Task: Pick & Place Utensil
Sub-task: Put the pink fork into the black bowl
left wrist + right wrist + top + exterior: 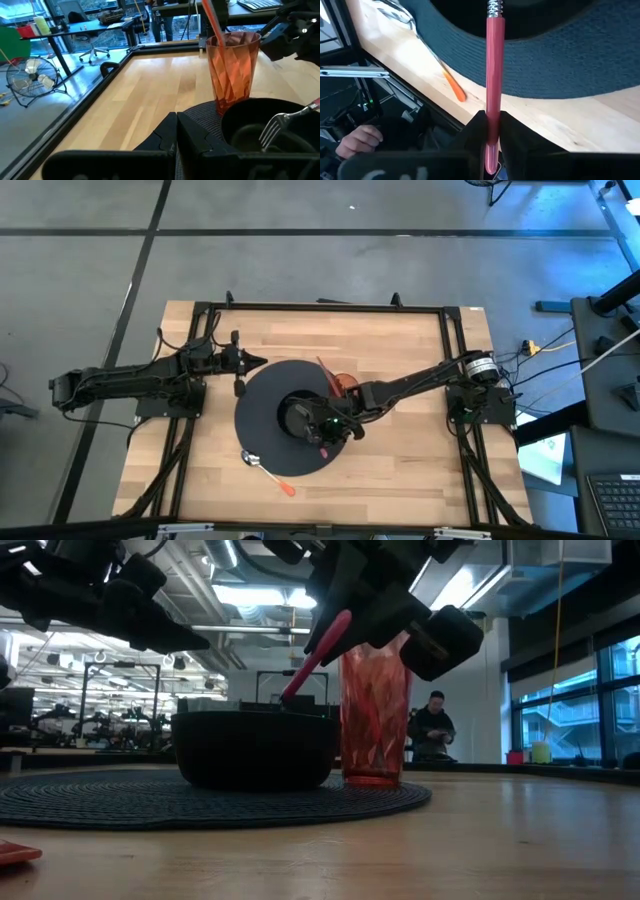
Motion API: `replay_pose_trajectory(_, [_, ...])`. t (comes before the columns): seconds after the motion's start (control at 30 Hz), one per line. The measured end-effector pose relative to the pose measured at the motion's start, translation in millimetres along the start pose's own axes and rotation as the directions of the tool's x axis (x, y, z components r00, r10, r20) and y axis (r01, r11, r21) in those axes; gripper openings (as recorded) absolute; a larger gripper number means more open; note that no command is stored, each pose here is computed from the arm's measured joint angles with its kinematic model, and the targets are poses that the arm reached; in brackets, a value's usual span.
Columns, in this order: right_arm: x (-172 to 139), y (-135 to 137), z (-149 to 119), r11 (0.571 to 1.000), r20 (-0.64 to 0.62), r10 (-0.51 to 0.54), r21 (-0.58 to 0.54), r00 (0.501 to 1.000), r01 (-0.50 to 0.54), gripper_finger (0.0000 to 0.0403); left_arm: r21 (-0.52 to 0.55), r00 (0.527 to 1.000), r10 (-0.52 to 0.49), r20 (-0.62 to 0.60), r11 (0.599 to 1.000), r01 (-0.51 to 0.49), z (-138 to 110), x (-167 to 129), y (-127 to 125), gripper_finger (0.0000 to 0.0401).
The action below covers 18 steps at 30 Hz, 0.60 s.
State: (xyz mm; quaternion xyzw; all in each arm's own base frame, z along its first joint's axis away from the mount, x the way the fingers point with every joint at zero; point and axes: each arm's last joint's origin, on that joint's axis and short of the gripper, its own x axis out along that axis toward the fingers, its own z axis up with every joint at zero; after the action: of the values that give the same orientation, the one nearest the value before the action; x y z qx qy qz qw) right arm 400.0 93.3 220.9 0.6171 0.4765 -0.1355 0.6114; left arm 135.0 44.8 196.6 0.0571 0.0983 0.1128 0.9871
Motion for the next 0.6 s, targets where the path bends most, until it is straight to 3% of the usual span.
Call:
replay_pose_trajectory(0.2, [0.9, 1.0, -2.6, 1.0, 0.002, 0.008, -0.009, 1.0, -0.008, 0.0052, -0.003, 1.0, 0.0, 0.0, 1.0, 0.0, 0.0, 0.0, 0.0, 0.0004])
replay_pose_trajectory(0.6, [1.3, 1.8, -3.5, 1.0, 0.02, 0.014, -0.008, 1.0, -0.014, 0.0111, -0.004, 1.0, -0.008, 0.0, 1.0, 0.008, -0.1, 0.0, -0.2, 0.0004])
